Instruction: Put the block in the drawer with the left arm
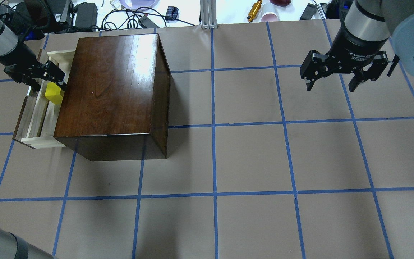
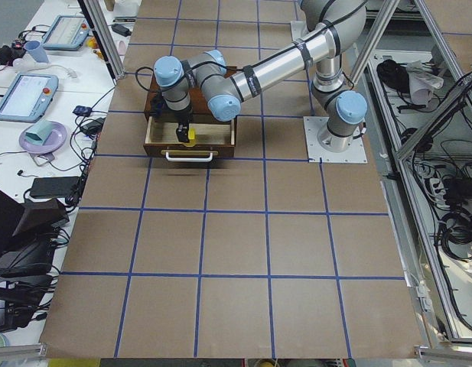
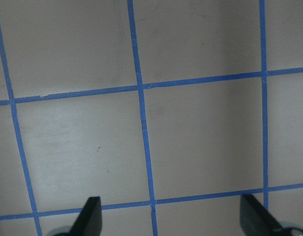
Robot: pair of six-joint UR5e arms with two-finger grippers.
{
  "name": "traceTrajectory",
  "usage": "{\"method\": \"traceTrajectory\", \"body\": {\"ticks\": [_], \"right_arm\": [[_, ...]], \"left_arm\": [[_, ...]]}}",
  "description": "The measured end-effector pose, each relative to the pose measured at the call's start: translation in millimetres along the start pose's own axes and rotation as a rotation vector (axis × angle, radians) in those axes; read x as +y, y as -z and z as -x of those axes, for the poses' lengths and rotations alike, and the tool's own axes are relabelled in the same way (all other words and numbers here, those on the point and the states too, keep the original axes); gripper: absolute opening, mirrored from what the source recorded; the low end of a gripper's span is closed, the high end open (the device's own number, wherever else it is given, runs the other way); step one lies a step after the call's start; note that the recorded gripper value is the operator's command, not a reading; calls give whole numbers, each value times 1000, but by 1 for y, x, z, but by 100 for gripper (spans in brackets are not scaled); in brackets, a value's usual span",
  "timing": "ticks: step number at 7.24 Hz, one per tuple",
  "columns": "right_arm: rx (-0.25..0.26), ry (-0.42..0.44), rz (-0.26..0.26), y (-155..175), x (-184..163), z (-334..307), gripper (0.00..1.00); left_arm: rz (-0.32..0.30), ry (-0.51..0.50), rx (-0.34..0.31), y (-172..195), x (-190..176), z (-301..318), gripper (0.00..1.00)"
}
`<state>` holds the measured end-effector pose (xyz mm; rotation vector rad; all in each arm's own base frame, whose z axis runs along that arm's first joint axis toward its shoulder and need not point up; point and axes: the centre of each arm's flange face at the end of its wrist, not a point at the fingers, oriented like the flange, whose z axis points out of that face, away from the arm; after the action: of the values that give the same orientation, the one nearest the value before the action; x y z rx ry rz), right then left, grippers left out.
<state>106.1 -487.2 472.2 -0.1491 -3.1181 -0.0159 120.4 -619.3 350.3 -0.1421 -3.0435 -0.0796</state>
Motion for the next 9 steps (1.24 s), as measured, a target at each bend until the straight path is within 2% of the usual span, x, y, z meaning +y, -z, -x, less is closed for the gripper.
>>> {"method": "traceTrajectory", "body": {"ticks": [2,4,7,9], "right_arm": [[0,0,0,0,0,0,100],[0,0,0,0,0,0,100],[0,0,0,0,0,0,100],[-1,0,0,0,0,0,100]], "left_arm": [[-8,3,-11,39,8,-8,100],[-28,69,-29,82,14,-25,100],[-73,175,-93,118,19,-121,100],[-62,202,-87,112,24,-202,100]]}}
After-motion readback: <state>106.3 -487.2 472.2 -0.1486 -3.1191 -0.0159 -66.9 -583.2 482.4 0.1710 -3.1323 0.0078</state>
